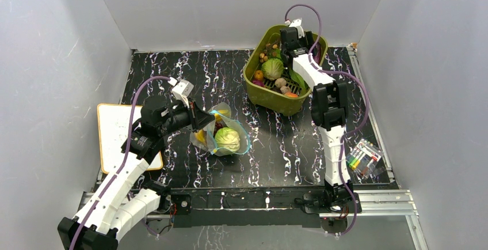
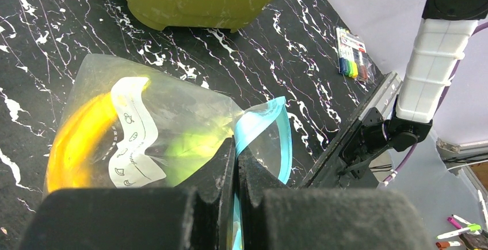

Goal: Place the food in the zip-top bag and seal the zipper
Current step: Pick up the fake vegetable from the bin.

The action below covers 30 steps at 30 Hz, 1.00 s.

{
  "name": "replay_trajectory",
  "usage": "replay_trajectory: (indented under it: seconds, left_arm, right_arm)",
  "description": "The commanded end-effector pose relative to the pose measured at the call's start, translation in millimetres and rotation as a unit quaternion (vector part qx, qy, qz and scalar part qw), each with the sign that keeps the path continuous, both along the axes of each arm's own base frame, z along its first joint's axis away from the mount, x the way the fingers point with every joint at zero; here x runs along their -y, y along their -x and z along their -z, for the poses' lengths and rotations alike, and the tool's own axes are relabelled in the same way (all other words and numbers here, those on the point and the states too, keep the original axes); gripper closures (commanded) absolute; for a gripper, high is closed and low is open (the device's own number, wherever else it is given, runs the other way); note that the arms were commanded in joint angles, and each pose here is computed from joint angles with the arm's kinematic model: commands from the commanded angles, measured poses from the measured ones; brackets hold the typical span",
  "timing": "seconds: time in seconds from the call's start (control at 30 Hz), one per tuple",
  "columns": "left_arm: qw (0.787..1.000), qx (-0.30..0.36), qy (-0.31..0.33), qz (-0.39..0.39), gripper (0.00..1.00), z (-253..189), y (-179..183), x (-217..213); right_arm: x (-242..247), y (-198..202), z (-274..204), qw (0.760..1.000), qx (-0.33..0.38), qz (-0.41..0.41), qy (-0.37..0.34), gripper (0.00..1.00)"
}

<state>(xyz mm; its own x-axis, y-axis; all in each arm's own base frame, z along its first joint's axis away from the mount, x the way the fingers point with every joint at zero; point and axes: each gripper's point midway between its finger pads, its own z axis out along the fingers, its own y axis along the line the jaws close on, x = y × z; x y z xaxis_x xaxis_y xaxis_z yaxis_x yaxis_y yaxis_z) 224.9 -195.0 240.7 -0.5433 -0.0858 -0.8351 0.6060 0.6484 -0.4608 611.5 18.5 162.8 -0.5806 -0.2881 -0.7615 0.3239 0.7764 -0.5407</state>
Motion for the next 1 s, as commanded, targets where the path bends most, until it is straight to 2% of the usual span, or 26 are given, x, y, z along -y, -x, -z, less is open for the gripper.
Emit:
replay_trajectory:
  seconds: [0.0, 0.3, 0.53, 0.67, 0.97]
  left_arm:
    - [1.0, 0.013, 0.007, 0.002, 1.0, -10.3, 1.8, 1.1]
    - [1.0, 0.007, 0.008, 0.0, 1.0, -7.0, 1.0, 1.6]
    - [1.0, 0.007, 0.008, -0.001, 1.0, -6.1, 0.4, 1.2]
    - [1.0, 0.004, 0.012, -0.003, 1.0, -5.2, 0.0, 1.5]
    - [1.0, -0.008, 0.013, -0.028, 1.0, -7.5, -3.4, -2.5]
  right_arm:
    - [25.7, -10.5, -24.9, 0.998, 0.045, 0.038, 0.017, 0.43]
    - [39.5, -18.8, -2.2, 0.998, 0.037, 0.043, 0.01, 0.43]
    - [34.7, -22.7, -11.2, 0.998, 0.051, 0.03, -0.004, 0.59]
    - [28.8, -21.6, -25.4, 0.997, 0.064, 0.02, -0.026, 0.65]
    - [9.2, -9.9, -60.9, 0.993, 0.093, -0.011, -0.071, 0.68]
